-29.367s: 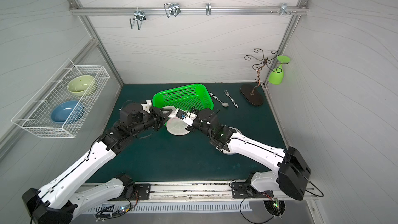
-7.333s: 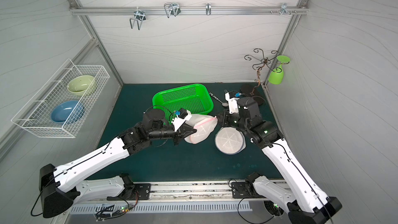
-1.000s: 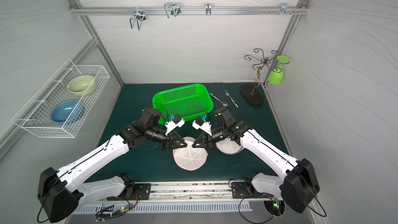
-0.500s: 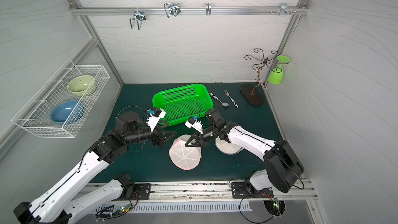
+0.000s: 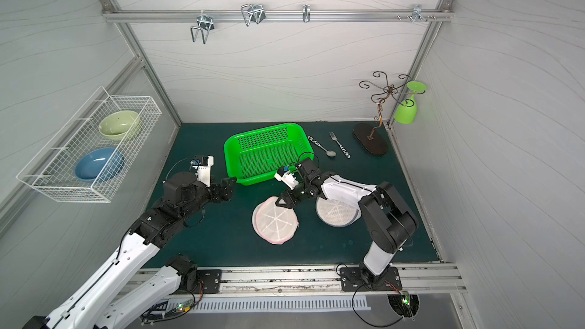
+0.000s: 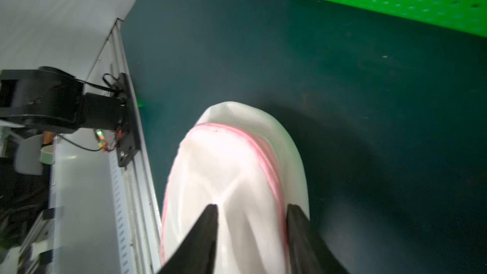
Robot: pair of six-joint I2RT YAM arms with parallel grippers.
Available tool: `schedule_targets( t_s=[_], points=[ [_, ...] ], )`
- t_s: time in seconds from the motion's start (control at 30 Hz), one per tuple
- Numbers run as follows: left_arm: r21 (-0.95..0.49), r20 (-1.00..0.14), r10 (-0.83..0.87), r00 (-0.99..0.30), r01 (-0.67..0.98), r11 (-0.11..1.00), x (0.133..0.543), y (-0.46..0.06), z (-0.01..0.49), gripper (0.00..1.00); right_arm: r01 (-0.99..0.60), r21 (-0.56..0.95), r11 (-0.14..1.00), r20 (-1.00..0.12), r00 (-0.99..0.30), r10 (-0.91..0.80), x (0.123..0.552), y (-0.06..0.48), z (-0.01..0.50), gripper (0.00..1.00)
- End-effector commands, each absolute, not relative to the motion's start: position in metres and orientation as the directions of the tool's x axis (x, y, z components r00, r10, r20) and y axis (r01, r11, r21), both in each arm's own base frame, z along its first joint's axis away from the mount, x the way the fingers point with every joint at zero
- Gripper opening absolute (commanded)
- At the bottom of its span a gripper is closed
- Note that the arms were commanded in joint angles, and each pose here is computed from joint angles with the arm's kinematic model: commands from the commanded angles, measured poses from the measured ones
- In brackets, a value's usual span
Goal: Turn the laundry bag inside out
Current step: Place the laundry bag at the center of the board, then reset both arms
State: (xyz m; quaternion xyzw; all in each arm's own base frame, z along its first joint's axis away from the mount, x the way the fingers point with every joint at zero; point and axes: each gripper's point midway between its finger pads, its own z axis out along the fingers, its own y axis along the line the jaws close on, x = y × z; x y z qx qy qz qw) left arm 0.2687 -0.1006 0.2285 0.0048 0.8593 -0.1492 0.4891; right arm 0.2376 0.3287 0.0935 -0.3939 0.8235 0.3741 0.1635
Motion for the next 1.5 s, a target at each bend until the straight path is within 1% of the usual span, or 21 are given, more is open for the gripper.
schedule_targets(
  t_s=[0.0,0.07,0.1,0.17,0.23,0.3,0.37,0.43,0.5,0.63,0.77,0.87,1.0,1.13,1.17,1.2,1.23,1.33,1.4,1.43,1.47],
  points=[
    [-0.288,-0.86,-0.258,-0.44,0.002,0.958,0.278,-0.073,0.24,0.9,-0.766,0.397,0.505,-0.606,-0.632,-0.483,0.262,0.306,0.121,0.56],
    [-0.278,-0.861,-0.276,-0.426,-0.059,0.959,0.28,-0.059,0.234,0.91,-0.756,0.344,0.557,-0.648,-0.62,-0.441,0.27,0.284,0.144,0.62],
    [-0.268,-0.863,-0.279,-0.42,-0.085,0.96,0.28,-0.053,0.231,0.91,-0.745,0.311,0.59,-0.675,-0.61,-0.415,0.276,0.271,0.157,0.63],
    [-0.241,-0.869,-0.28,-0.408,-0.147,0.96,0.282,-0.038,0.224,0.94,-0.679,0.246,0.692,-0.727,-0.601,-0.331,0.293,0.234,0.179,0.65],
    [-0.202,-0.876,-0.275,-0.396,-0.216,0.955,0.284,-0.019,0.214,0.95,-0.51,0.196,0.838,-0.767,-0.612,-0.194,0.316,0.176,0.191,0.66],
    [-0.167,-0.883,-0.268,-0.385,-0.276,0.947,0.285,-0.003,0.206,0.95,-0.318,0.167,0.933,-0.791,-0.608,-0.066,0.334,0.117,0.195,0.68],
    [-0.127,-0.895,-0.25,-0.369,-0.327,0.937,0.287,0.013,0.2,0.95,-0.146,0.146,0.978,-0.799,-0.6,0.03,0.346,0.068,0.187,0.7],
    [-0.083,-0.912,-0.222,-0.345,-0.374,0.924,0.29,0.028,0.194,0.95,0.011,0.108,0.994,-0.823,-0.56,0.096,0.357,0.027,0.172,0.7],
    [-0.066,-0.923,-0.21,-0.323,-0.405,0.912,0.294,0.039,0.19,0.95,0.085,0.095,0.992,-0.847,-0.517,0.126,0.367,0.004,0.155,0.71],
    [-0.021,-0.943,-0.15,-0.298,-0.395,0.919,0.306,0.047,0.173,0.95,-0.018,0.11,0.994,-0.873,-0.479,0.088,0.386,0.015,0.128,0.72],
    [-0.007,-0.945,-0.122,-0.304,-0.353,0.936,0.317,0.044,0.149,0.95,-0.043,0.094,0.995,-0.889,-0.453,0.064,0.4,0.019,0.108,0.73],
    [0.005,-0.941,-0.102,-0.322,-0.313,0.95,0.322,0.042,0.13,0.94,-0.051,0.109,0.993,-0.895,-0.439,0.075,0.404,0.022,0.095,0.73],
    [-0.009,-0.944,-0.1,-0.313,-0.281,0.96,0.331,0.043,0.122,0.94,-0.167,0.015,0.986,-0.913,-0.404,-0.054,0.402,0.051,0.085,0.73],
    [-0.017,-0.948,-0.088,-0.304,-0.23,0.973,0.345,0.038,0.122,0.93,-0.154,0.012,0.988,-0.911,-0.41,-0.052,0.401,0.049,0.081,0.75],
    [-0.019,-0.949,-0.084,-0.303,-0.212,0.977,0.35,0.036,0.122,0.93,-0.147,0.027,0.989,-0.908,-0.418,-0.037,0.402,0.047,0.08,0.77],
    [-0.017,-0.95,-0.077,-0.302,-0.198,0.98,0.354,0.035,0.122,0.93,-0.145,0.036,0.989,-0.908,-0.417,-0.028,0.402,0.045,0.081,0.93],
    [-0.017,-0.952,-0.071,-0.299,-0.181,0.983,0.358,0.032,0.122,0.92,-0.144,0.032,0.989,-0.908,-0.418,-0.032,0.402,0.045,0.081,0.99],
    [-0.015,-0.953,-0.055,-0.299,-0.135,0.991,0.372,0.025,0.122,0.91,-0.147,0.031,0.989,-0.909,-0.415,-0.033,0.401,0.046,0.081,0.99],
    [-0.018,-0.943,-0.053,-0.33,-0.109,0.994,0.379,0.02,0.118,0.88,-0.147,0.031,0.989,-0.909,-0.414,-0.033,0.401,0.046,0.081,0.99],
    [-0.026,-0.944,-0.053,-0.325,-0.088,0.996,0.381,0.017,0.119,0.87,-0.146,0.033,0.989,-0.91,-0.414,-0.031,0.401,0.046,0.081,0.99],
    [-0.04,-0.949,-0.061,-0.309,-0.074,0.996,0.382,0.014,0.118,0.88,-0.147,0.03,0.989,-0.91,-0.414,-0.034,0.401,0.046,0.081,0.99]
  ],
)
